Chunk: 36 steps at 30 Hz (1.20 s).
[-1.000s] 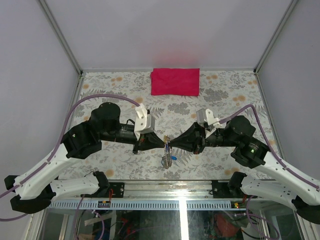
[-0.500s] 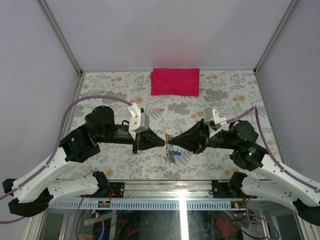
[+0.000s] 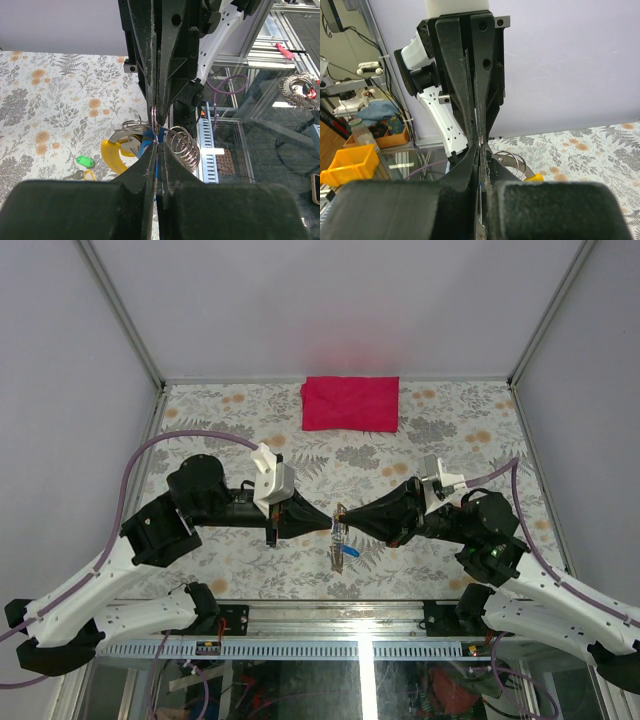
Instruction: Put the keys on the keyring
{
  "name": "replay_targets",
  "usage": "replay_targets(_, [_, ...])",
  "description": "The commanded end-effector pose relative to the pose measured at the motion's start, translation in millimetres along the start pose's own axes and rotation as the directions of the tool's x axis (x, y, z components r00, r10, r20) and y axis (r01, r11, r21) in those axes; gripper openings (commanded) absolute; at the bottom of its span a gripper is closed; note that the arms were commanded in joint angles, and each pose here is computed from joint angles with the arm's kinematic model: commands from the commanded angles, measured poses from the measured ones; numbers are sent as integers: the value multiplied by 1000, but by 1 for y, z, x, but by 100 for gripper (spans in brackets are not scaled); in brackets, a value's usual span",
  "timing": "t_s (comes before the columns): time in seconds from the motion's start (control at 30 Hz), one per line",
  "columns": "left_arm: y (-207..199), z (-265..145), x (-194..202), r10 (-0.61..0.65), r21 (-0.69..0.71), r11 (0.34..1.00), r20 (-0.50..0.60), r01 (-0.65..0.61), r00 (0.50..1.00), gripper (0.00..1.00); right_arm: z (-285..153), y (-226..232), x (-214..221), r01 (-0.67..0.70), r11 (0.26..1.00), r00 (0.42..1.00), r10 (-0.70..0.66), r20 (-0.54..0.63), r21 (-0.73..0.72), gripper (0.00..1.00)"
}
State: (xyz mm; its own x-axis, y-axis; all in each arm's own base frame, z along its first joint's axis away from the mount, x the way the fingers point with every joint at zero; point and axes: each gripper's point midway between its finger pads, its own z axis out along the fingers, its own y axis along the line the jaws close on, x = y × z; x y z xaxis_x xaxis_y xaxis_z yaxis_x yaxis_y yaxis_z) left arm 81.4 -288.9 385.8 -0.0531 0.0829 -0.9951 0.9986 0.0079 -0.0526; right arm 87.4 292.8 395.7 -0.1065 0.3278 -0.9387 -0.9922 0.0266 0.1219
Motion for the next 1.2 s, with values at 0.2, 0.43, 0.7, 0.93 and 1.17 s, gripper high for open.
replay_targets(0.2, [-6, -1, -19, 5, 13, 1000, 112, -6, 994, 9, -4, 9, -57, 57, 998, 965, -54, 255, -2, 0])
replay_targets(0.43, [-2, -8, -40, 31, -42, 999, 213, -22, 977, 34, -2, 16, -51, 77, 996, 974, -67, 214, -41, 0])
replay_targets(0.7, [1, -7, -49, 33, -54, 998, 280, -19, 959, 37, 0, 17, -49, 76, 995, 977, -63, 203, -60, 0])
replay_targets(0.93, [5, 5, -33, -6, -30, 999, 237, 14, 972, 32, -1, 18, -49, 74, 995, 978, -61, 201, -61, 0])
replay_targets(1.17, [4, 9, -25, -26, -8, 1000, 219, 28, 975, 26, -1, 17, -49, 78, 995, 978, -66, 199, -53, 0])
